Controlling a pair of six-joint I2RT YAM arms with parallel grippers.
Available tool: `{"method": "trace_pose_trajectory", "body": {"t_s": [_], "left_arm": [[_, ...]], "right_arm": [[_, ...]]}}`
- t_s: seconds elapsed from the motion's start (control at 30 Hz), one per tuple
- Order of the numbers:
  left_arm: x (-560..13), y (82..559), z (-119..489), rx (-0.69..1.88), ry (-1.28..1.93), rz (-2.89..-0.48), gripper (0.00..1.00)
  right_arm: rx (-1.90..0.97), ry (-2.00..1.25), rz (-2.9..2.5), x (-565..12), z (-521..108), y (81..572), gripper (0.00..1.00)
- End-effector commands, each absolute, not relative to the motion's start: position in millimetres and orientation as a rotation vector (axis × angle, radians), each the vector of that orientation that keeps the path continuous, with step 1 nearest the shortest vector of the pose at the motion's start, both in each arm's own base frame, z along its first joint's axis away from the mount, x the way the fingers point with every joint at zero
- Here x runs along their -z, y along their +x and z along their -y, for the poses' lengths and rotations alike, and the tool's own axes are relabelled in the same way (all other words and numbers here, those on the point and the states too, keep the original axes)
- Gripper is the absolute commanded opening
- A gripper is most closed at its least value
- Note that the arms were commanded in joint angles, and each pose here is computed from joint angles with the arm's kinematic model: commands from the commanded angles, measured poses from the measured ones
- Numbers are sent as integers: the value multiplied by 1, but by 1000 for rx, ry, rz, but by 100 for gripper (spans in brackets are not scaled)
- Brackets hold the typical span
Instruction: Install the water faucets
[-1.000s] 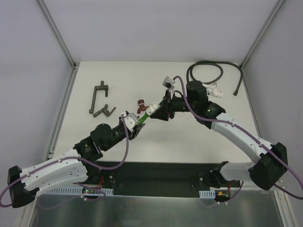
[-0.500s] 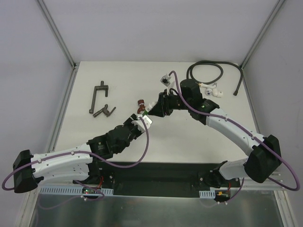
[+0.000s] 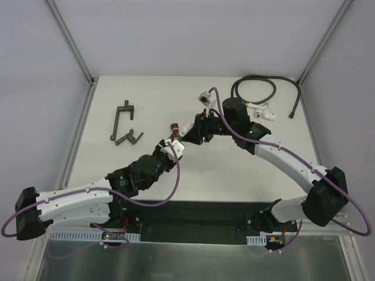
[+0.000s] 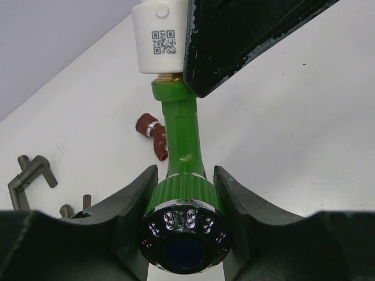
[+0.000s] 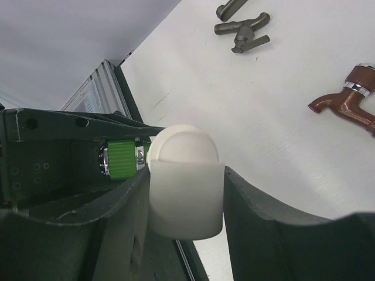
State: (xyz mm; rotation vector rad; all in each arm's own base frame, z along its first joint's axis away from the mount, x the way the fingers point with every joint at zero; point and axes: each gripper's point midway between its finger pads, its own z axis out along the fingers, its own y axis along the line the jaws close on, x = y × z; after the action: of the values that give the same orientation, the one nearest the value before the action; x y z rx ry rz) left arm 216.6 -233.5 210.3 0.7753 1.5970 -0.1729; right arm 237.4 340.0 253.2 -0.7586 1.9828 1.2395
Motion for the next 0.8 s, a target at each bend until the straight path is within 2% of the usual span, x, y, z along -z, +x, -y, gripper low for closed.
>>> {"method": "trace_pose_trajectory", "body": {"t_s": [0.0,0.43,0.57,0.77], "left_arm": [[-238,224,233,221,657,-1569,0],[-216,229,233,203,657,-1656,0],[-214,227,238,256,666,-1667,0],[-212,218,253,400,709,-1680,0]], "right_arm": [[-1267,-766,-1887,-285,-345,238,52],[-1322,-825,-1773,-299,-348,229,49],[-1306,-836,-1726,-302,-346,230,63],[-1314,-835,-1708,-300,-348,231,67]]}}
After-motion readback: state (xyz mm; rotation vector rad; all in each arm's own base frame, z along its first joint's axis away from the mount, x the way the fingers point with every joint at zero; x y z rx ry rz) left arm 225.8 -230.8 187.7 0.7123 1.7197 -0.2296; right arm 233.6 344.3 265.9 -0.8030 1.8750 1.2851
